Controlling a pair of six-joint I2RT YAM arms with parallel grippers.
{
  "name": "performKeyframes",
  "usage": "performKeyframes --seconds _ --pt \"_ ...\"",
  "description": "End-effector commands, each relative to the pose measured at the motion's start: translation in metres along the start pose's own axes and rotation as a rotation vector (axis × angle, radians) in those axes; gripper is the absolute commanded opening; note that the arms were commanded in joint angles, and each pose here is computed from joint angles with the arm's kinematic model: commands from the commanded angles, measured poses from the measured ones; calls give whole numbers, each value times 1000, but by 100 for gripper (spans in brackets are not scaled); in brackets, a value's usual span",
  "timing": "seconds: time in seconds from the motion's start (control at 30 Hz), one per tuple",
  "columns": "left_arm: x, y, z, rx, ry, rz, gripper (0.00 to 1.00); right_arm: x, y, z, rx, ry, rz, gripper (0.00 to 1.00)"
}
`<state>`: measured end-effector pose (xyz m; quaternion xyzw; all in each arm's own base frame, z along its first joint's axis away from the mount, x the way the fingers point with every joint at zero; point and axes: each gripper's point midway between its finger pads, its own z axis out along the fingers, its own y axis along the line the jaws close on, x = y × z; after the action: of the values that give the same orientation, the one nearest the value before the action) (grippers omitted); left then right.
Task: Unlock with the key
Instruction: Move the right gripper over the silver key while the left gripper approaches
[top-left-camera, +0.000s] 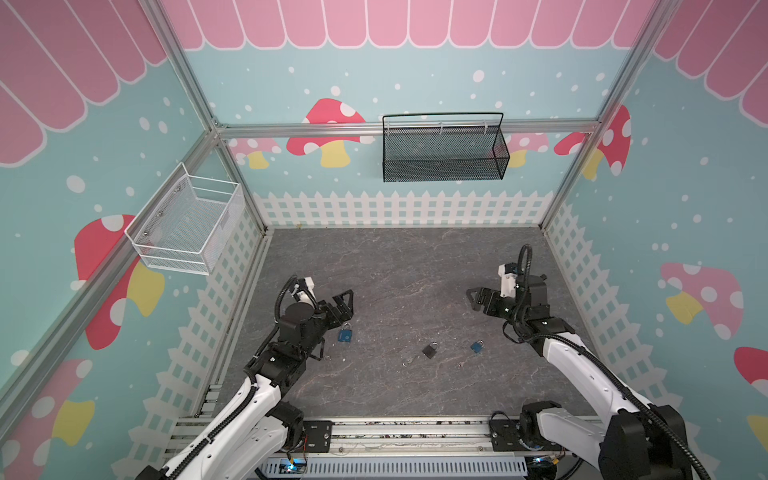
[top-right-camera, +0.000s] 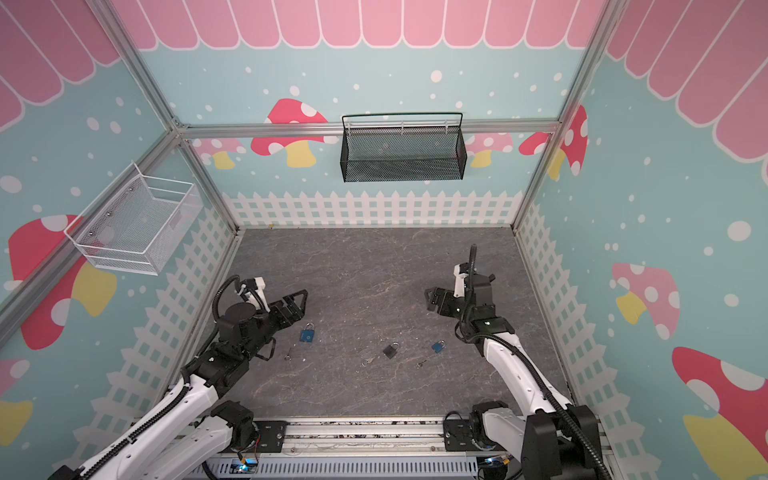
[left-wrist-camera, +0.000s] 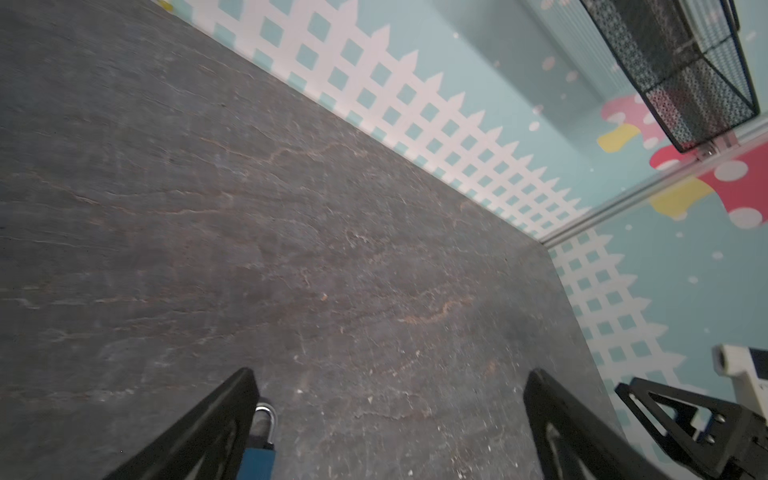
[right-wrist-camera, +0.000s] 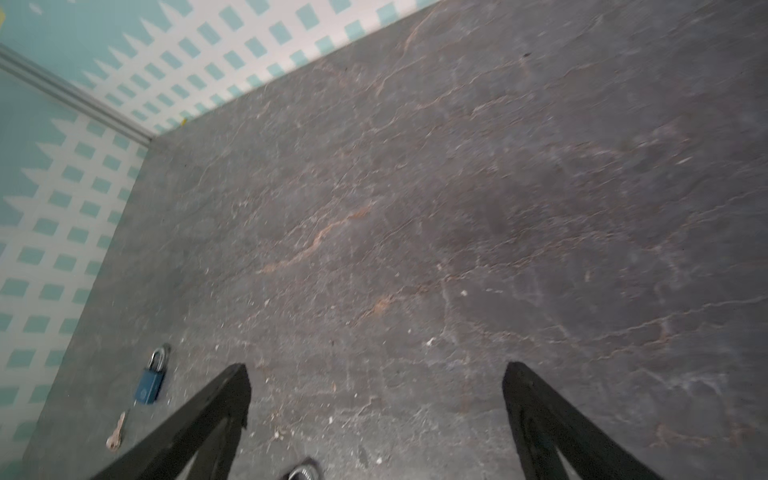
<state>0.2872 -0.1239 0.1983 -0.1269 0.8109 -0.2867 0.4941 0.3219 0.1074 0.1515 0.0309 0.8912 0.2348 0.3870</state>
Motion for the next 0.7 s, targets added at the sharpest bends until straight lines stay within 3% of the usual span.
performKeyframes --seconds 0.0,0.17,0.5,0.67 --pt "17 -19 -3 18 73 32 100 34 11 -9 -7 141 -24 98" --pt "47 -48 -2 82 155 71 100 73 18 -17 24 263 -19 99" --pt "93 -78 -4 146 228 101 100 155 20 -28 109 452 22 79" --pt "107 -87 -1 166 249 110 100 183 20 -27 119 513 41 75"
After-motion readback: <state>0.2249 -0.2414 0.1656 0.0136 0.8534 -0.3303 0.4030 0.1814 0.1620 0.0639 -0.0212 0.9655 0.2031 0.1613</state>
